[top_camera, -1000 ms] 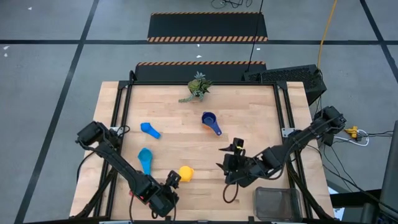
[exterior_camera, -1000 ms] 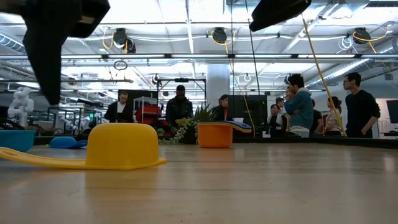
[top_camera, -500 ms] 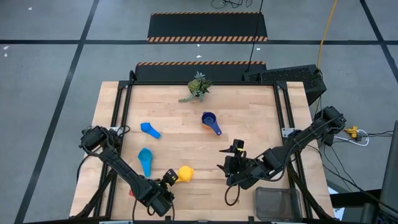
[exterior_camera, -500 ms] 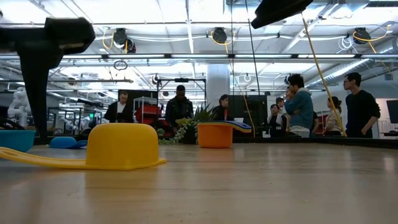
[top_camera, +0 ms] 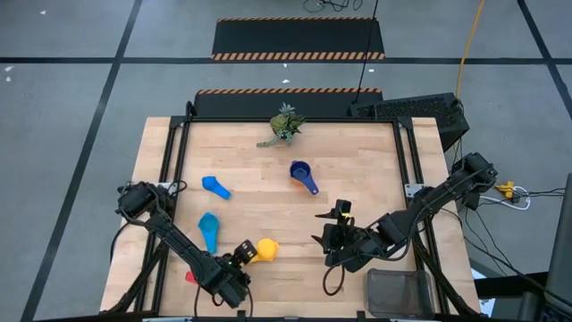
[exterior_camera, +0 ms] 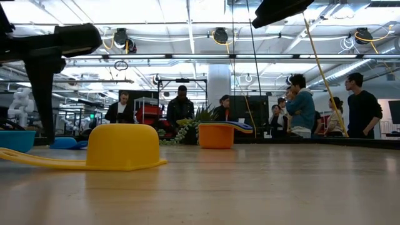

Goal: Nest measuring cups in basket
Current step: Stack the yellow measuring cups on top of the violet measuring cups

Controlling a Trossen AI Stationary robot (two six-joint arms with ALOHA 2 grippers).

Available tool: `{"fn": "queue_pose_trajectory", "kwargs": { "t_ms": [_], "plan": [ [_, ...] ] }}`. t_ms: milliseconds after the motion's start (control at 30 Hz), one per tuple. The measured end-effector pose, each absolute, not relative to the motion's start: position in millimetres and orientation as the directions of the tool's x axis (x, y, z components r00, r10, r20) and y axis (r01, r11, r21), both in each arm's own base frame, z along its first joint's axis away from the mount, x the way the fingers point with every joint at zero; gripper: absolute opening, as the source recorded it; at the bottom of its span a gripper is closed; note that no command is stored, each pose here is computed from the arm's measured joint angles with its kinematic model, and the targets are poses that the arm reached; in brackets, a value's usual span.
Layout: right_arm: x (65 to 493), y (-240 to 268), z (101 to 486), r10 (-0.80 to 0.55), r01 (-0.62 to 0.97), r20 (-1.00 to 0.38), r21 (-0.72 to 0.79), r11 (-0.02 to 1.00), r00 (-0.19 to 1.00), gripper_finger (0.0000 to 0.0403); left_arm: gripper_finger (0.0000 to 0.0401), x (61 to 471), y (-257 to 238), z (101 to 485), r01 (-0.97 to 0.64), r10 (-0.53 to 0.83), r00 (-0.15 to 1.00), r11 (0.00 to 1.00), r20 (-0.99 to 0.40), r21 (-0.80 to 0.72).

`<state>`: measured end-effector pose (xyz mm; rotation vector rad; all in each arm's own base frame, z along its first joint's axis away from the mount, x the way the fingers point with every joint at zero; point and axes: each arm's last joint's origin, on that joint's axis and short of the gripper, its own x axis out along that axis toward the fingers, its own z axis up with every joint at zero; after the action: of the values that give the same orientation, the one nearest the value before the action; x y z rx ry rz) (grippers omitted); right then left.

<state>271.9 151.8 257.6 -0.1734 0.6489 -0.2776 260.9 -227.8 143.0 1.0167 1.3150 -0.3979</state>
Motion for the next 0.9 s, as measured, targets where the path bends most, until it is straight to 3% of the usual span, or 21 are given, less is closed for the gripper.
{"fn": "queue_pose_trajectory", "kwargs": {
  "t_ms": [400, 600, 900],
  "plan": [
    [271.9, 151.9, 257.6, -0.306, 0.199, -0.571, -0.243, 0.949, 0.762, 0.0270, 0.0090, 265.0, -228.3, 142.6, 0.760, 0.239, 0.258, 0.547, -0.936, 0.350],
    [271.9, 151.9, 257.6, -0.306, 0.199, -0.571, -0.243, 0.950, 0.762, 0.0270, 0.0016, 268.8, -232.0, 143.3, 0.741, 0.209, 0.304, 0.562, -0.929, 0.368],
    [272.0, 151.8, 257.7, -0.309, 0.204, -0.569, -0.242, 0.949, 0.762, 0.0270, 0.0007, 272.7, -230.2, 147.8, 0.622, 0.287, 0.403, 0.611, -0.869, 0.490]
  ]
}}
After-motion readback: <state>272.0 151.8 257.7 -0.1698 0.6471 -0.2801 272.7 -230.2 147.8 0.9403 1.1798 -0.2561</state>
